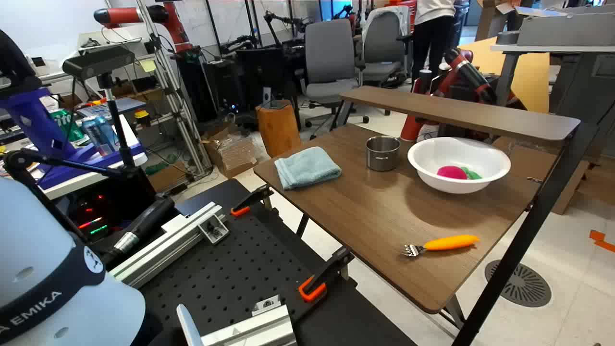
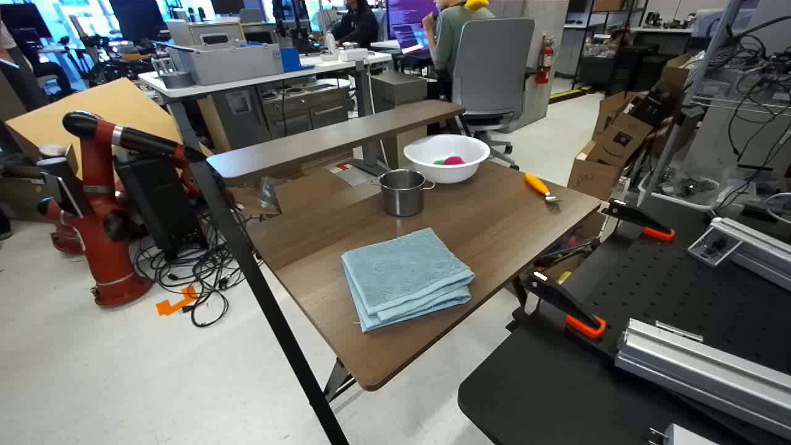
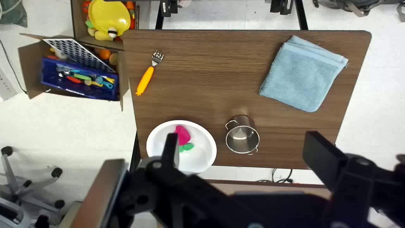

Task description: Remove the beetroot plushie from the white bowl and put it on the table

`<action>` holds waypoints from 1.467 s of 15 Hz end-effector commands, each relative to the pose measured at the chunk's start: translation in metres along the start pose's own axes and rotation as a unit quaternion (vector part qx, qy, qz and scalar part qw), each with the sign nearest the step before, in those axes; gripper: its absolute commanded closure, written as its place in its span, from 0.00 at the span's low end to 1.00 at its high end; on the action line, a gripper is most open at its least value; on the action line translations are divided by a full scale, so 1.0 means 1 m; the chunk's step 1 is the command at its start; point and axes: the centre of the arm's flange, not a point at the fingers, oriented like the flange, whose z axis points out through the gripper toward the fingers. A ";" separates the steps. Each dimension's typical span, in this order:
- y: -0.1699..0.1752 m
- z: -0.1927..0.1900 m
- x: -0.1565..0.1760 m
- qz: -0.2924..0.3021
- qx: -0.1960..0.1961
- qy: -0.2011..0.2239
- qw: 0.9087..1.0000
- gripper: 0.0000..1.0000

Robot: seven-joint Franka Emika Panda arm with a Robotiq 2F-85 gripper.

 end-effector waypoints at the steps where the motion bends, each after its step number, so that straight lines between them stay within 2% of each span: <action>1: 0.000 0.000 0.000 0.000 0.000 0.000 1.000 0.00; 10: 0.001 0.003 0.004 0.006 0.003 0.002 1.000 0.00; 16: 0.024 0.042 0.051 0.027 0.032 0.021 0.999 0.00; 19: 0.042 0.078 0.084 0.042 0.056 0.023 0.997 0.00; 22: 0.060 0.120 0.119 0.059 0.082 0.006 0.995 0.00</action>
